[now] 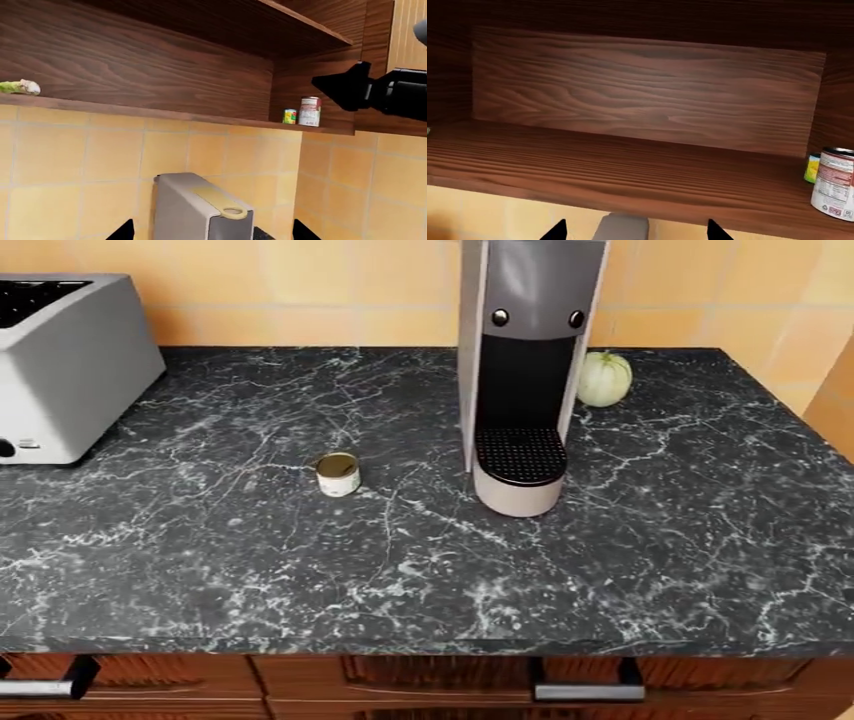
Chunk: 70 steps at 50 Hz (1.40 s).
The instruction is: Pick the cans from the counter and place them in their designated side in the cabinet.
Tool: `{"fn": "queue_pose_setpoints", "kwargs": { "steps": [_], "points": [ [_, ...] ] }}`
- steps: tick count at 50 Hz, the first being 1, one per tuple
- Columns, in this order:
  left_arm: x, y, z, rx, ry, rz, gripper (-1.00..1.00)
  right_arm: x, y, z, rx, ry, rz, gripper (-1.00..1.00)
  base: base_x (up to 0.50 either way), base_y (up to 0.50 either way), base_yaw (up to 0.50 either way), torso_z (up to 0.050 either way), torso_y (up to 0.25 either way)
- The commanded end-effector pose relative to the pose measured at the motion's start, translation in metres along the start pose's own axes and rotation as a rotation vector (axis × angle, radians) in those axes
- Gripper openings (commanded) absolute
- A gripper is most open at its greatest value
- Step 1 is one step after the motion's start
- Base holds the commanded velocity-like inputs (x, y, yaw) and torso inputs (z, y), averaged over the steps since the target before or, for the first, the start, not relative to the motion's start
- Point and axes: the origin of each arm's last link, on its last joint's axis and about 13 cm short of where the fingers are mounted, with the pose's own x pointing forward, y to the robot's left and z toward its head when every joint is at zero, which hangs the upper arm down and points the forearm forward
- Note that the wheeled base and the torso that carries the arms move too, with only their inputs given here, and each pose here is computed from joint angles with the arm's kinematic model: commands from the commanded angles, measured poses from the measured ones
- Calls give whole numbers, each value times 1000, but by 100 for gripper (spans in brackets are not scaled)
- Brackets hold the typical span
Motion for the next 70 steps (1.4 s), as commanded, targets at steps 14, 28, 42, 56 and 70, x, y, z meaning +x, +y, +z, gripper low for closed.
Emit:
{"fn": "queue_pose_setpoints", "kwargs": {
  "steps": [14,28,42,56,70],
  "points": [
    [2,25,-61,9,-28,143,100,19,-24,3,-25,-253,118,100,-3,426,0,0,0],
    [3,22,-71,-45,-34,148,100,-53,-9,-102,-57,-188,66,100,-2,362,0,0,0],
    [7,25,-80,-50,-17,160,100,-39,14,-204,45,0,100,100,0,0,0,0,0],
    [8,26,-86,-59,-3,178,100,-28,46,-258,-20,159,162,100,0,0,0,0,0],
    [9,30,-91,-73,-4,174,100,-24,48,-264,-100,292,238,100,0,0,0,0,0]
  ]
}}
